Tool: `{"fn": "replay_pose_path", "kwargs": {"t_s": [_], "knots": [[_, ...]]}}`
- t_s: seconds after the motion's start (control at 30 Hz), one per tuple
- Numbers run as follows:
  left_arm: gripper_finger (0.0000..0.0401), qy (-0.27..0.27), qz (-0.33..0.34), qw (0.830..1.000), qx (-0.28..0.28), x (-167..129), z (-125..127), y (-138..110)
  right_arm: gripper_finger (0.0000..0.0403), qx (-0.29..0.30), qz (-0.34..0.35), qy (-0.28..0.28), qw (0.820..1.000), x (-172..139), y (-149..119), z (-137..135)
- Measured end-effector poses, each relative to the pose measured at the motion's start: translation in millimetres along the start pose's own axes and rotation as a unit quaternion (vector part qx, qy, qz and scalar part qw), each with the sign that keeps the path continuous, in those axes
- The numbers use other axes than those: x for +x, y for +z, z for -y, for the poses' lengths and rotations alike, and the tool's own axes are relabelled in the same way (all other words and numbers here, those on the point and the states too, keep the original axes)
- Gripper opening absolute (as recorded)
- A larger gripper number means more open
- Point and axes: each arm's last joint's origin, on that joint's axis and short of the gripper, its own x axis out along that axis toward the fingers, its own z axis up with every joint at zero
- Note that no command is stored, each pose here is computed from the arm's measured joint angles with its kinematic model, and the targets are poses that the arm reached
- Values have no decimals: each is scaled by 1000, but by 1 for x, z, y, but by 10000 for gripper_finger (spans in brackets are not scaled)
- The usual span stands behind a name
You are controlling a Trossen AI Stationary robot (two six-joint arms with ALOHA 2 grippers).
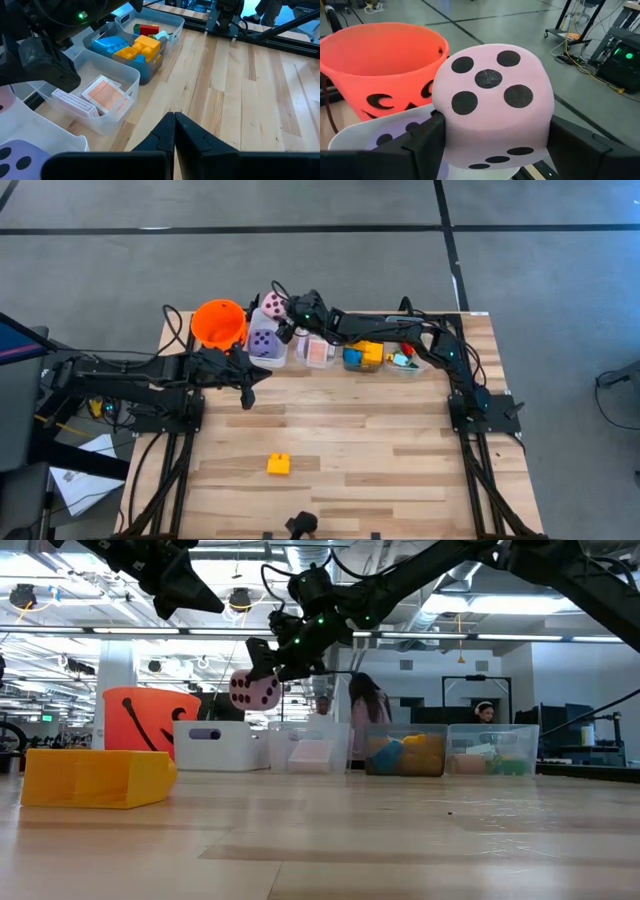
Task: Pick & Place Toys
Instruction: Put the pink die into the white bin, then put the large yellow game piece into the black bin
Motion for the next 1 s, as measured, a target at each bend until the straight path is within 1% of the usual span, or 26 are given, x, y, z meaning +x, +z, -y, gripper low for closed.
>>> {"fn": "replay_pose_path", "kwargs": {"t_s": [0.2,0.43,0.67,0.87,0.93,1.0], "knots": [[0,0,0,1000,-1,0,0,0,334,-40,-1,2,999,0,0,-2],[0,0,0,1000,-4,0,0,0,392,-43,-2,2,999,0,0,-2],[0,0,0,1000,-4,0,0,0,398,-37,-15,6,999,-1,-3,-3],[0,0,0,1000,-4,0,0,0,392,-2,-16,9,1000,-2,-3,-7],[0,0,0,1000,-4,0,0,0,392,-4,-17,23,1000,-4,-3,-13],[0,0,0,1000,-4,0,0,0,393,-15,-26,56,998,-8,-6,-25]]}}
